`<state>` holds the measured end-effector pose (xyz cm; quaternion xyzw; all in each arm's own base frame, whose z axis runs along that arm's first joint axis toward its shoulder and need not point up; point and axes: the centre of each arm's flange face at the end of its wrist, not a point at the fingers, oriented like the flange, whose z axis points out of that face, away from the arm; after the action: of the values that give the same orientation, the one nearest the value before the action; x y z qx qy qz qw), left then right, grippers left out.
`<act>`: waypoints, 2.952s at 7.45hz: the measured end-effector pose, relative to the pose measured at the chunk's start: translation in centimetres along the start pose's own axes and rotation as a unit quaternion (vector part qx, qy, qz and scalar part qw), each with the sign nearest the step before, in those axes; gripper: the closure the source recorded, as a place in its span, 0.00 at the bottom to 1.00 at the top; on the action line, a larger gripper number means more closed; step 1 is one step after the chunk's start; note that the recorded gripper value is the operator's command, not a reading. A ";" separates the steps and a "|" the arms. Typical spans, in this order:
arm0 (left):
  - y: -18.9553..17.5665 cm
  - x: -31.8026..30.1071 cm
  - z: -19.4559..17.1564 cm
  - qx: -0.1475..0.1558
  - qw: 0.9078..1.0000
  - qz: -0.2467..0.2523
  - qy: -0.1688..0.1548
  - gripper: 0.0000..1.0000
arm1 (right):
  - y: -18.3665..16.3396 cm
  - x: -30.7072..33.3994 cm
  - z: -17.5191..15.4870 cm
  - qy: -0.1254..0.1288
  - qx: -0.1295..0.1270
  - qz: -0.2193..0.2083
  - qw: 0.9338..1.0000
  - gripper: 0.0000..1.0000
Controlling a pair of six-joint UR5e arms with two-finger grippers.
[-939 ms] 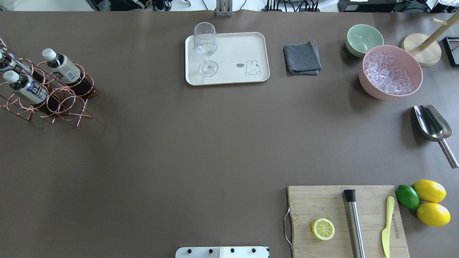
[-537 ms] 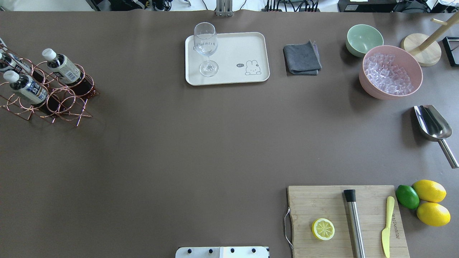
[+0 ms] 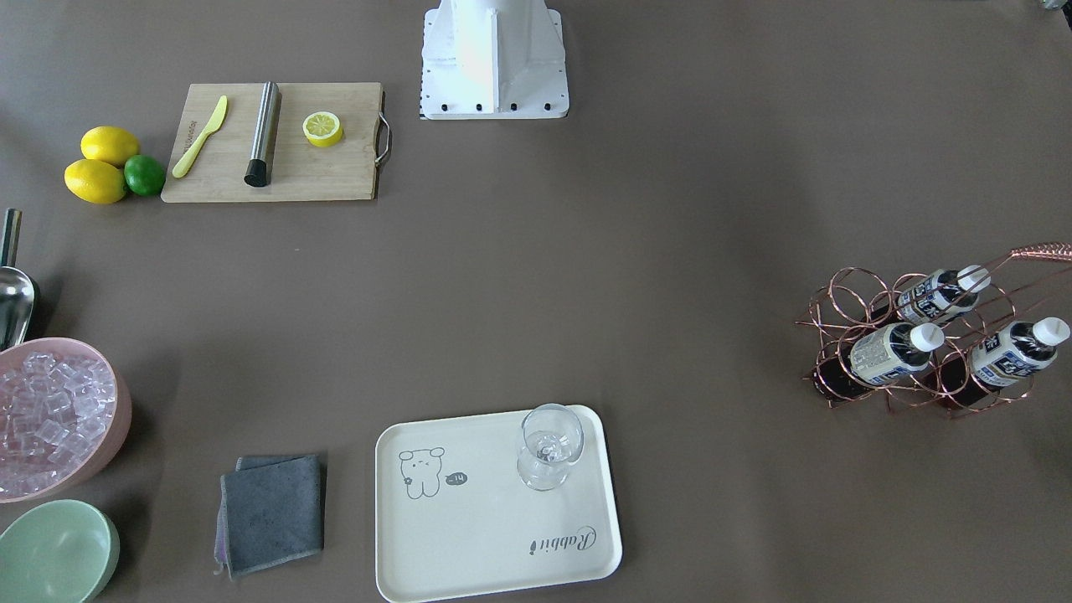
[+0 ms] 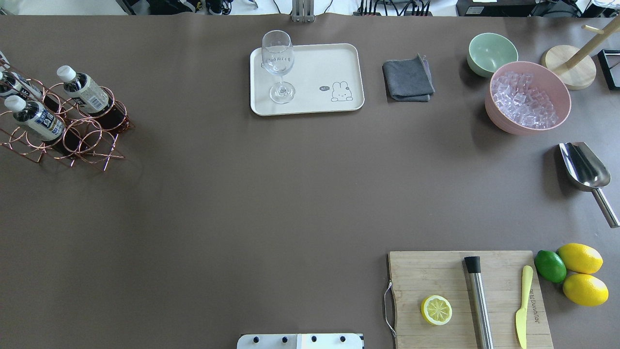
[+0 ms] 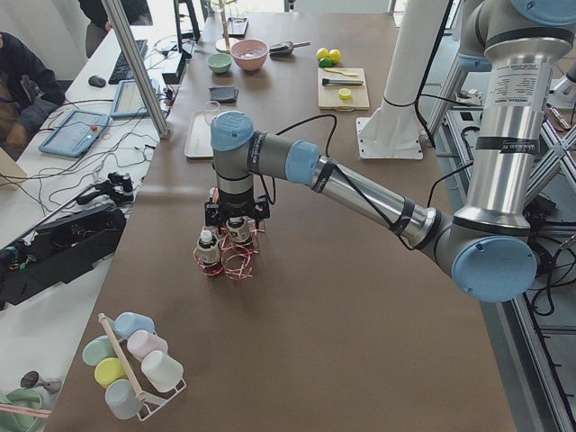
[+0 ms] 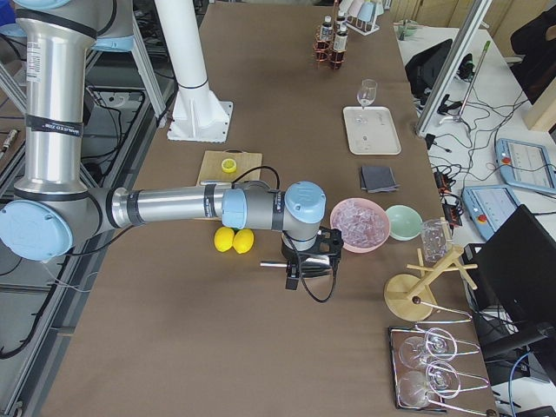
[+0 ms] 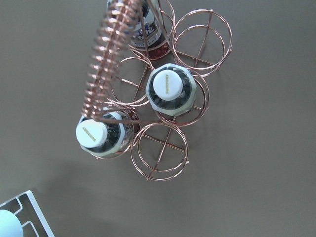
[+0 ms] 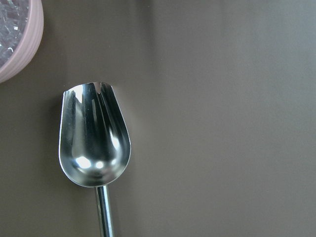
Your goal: Take tea from basket to plate
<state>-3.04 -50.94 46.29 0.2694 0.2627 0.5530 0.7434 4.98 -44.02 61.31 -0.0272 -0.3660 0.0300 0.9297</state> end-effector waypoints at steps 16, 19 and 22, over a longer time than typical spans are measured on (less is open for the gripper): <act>-11.3 -4.2 1.4 0.024 0.994 0.106 0.027 1.00 | 0.2 -0.1 -0.5 0.010 0.006 0.001 1.000 0.00; -10.9 -4.5 0.2 0.025 0.993 0.115 0.016 1.00 | 0.2 -0.4 -0.7 0.008 0.008 -0.001 1.000 0.00; -10.8 -5.4 -2.7 0.029 0.993 0.111 -0.007 1.00 | 0.2 -1.1 -1.3 0.006 0.014 -0.007 1.000 0.00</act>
<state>1.09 -58.49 37.33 0.3219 0.2423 0.6222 0.6712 5.03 -43.91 59.56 -0.0119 -0.3598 0.0281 0.9325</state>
